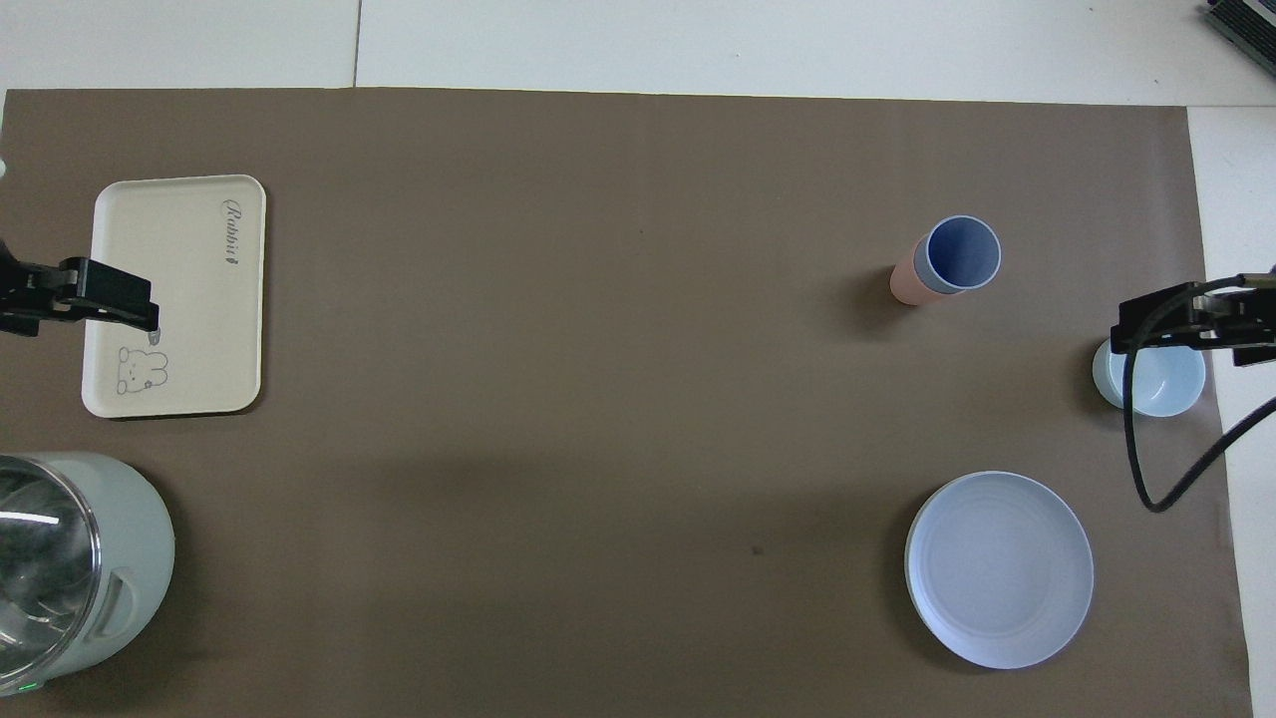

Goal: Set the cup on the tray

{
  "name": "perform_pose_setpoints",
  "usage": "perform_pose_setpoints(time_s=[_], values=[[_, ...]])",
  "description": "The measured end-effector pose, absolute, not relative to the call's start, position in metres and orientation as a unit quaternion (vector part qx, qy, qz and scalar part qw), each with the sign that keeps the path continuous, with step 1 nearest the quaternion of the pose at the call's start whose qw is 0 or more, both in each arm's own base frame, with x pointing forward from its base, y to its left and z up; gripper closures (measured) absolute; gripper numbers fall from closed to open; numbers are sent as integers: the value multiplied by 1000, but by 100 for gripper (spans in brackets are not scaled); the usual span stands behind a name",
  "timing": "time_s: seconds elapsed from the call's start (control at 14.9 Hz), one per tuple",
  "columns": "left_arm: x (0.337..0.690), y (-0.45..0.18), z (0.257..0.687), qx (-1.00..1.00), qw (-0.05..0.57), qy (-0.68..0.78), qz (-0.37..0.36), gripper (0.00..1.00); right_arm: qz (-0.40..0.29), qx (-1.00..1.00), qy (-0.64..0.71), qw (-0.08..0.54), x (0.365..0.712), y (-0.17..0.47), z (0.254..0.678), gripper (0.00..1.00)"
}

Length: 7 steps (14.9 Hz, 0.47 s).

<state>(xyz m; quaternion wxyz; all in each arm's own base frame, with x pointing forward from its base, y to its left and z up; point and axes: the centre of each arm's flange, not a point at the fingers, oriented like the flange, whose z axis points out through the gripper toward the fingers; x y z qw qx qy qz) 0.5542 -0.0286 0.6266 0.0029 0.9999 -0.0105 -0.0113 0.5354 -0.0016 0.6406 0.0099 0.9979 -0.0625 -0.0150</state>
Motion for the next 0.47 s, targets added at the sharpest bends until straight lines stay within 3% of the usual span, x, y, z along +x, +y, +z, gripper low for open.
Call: perform_pose_setpoints(time_s=[0.2, 0.47], values=[[554, -29, 626, 1000, 3, -10, -12, 0, -3, 999, -35, -12, 540, 3, 638, 0], [554, -29, 626, 1000, 3, -10, -12, 0, 73, 986, 144, -40, 557, -19, 618, 0]])
